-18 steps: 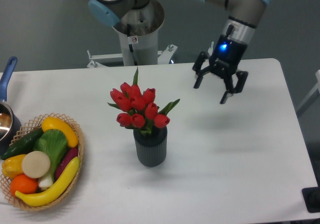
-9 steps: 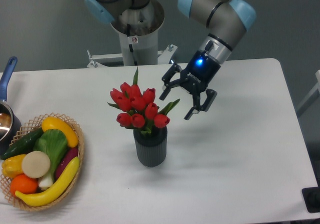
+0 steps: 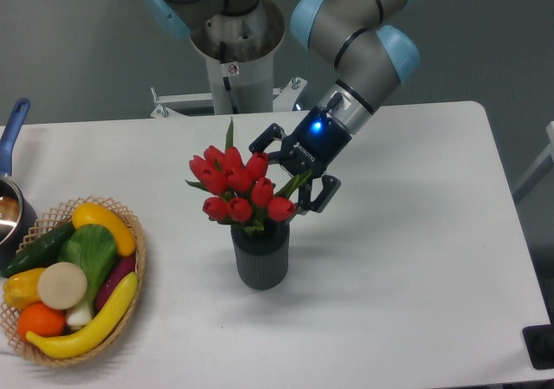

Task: Pick up the flowers from the vase
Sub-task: 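Lower the gripper around the tulip stems and close it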

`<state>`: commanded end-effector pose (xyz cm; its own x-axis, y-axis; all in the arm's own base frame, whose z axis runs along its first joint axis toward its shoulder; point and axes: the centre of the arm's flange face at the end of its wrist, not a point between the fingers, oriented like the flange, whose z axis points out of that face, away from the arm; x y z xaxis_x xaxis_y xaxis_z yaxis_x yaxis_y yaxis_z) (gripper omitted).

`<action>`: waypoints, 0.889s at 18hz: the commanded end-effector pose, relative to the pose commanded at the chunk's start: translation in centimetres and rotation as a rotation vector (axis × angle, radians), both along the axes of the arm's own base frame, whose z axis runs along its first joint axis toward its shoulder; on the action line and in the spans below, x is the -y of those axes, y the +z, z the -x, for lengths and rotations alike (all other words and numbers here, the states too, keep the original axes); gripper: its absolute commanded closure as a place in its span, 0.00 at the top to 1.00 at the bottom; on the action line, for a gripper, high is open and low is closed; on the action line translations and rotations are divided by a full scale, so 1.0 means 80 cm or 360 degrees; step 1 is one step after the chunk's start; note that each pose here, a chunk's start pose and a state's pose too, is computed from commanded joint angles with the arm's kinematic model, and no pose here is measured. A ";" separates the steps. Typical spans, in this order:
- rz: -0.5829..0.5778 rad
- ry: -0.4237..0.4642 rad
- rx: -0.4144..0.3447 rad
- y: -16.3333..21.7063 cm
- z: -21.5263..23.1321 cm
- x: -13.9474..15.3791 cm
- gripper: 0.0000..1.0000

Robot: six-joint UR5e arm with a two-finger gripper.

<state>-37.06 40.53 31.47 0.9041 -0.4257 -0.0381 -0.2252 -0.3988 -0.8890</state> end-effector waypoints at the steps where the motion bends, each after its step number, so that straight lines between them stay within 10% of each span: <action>1: -0.0006 -0.0003 -0.0013 0.000 0.000 -0.001 1.00; 9: -0.0004 -0.0035 -0.0044 -0.004 0.002 -0.015 0.99; 16: -0.0001 -0.0032 -0.0050 -0.003 0.002 -0.014 0.51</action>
<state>-37.25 41.67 31.24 0.8937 -0.4436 -0.0670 -0.2612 -0.3932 -0.8816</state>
